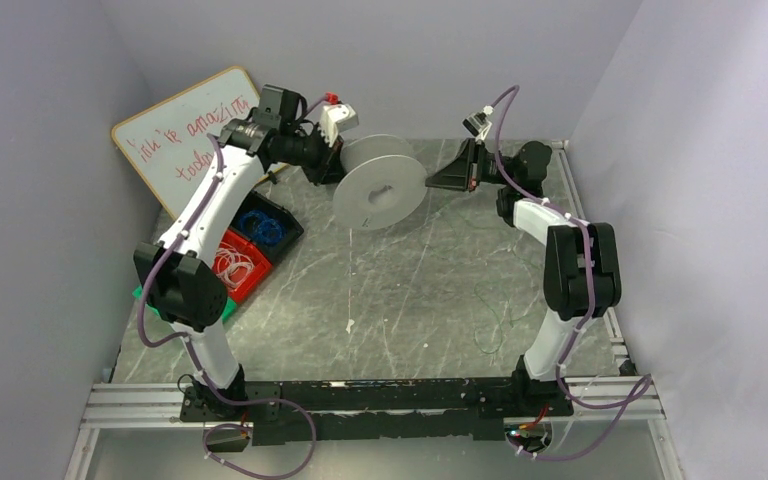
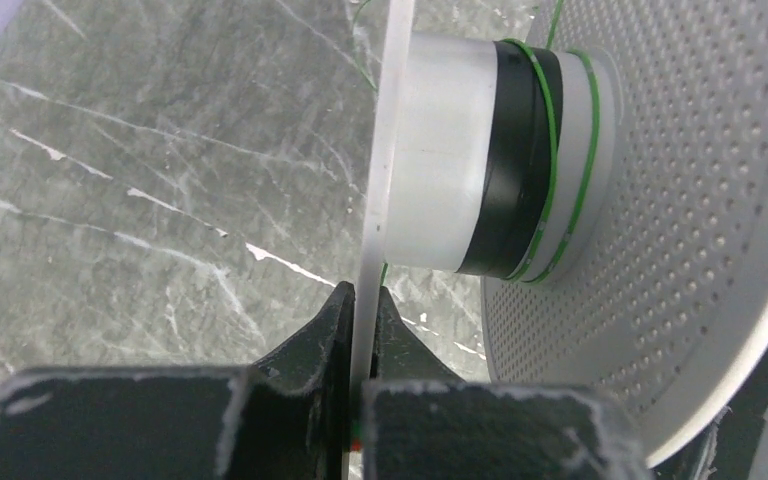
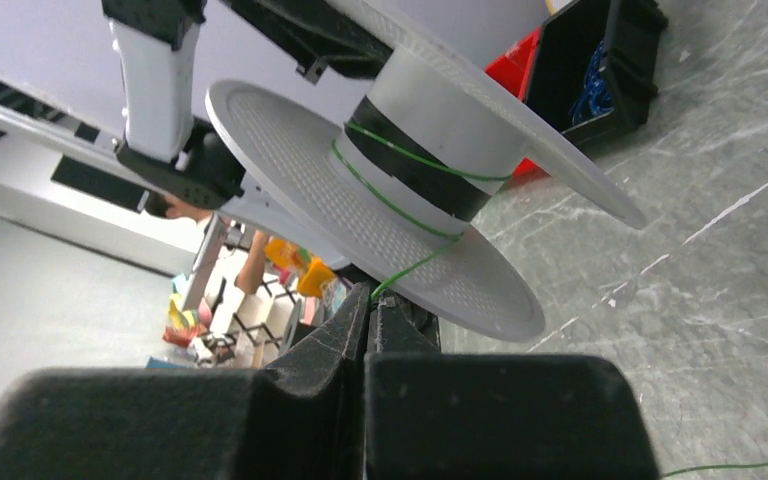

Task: Wrap the cables
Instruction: Wrap the cable around the cable reel.

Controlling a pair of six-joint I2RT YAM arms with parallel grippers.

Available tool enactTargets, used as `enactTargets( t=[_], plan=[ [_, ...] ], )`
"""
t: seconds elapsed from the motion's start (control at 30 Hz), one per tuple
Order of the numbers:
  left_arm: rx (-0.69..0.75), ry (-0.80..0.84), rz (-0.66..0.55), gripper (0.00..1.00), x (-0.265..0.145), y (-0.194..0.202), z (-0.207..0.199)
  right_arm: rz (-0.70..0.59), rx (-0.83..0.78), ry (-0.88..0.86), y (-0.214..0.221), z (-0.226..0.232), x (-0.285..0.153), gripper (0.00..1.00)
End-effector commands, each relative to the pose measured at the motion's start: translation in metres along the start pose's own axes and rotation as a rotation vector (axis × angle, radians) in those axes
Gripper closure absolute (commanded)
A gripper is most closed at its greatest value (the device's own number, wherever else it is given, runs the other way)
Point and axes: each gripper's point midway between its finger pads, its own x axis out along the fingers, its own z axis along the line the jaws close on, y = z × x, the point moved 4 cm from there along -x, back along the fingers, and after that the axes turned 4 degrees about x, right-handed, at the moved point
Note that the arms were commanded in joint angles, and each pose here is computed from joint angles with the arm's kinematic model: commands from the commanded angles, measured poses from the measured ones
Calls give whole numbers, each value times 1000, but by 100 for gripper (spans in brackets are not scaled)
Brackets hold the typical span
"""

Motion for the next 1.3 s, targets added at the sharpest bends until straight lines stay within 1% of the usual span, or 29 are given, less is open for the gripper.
enactTargets(
  t=[0.0,0.13,0.27,0.47,0.63,0.7,0.73,0.97,1.1,1.27],
  plan=[
    [-8,-285,47,98,-6,-1,37,-54,-115,-2,-17,34,5,98],
    [-38,-355,69,98,5,2,45,-55,-115,-21,-14,36,11,97],
    [-51,-377,82,98,14,4,45,-64,-127,-68,-17,42,13,93],
    [-56,-329,95,98,31,9,34,-49,-129,-106,-24,46,19,91],
    [-89,-331,87,98,34,8,33,-45,-60,-47,-19,36,31,90],
    [-112,-353,83,98,34,6,34,-52,-64,-3,-16,31,36,90],
    [-119,-375,90,98,34,6,36,-52,-101,15,-15,28,39,90],
    [-187,-517,151,98,42,9,41,13,-135,0,-3,39,63,85],
    [-266,-553,139,98,44,8,44,75,-169,15,10,34,80,85],
    [-364,-573,86,98,45,-1,44,153,-183,45,35,18,98,87]
  ],
)
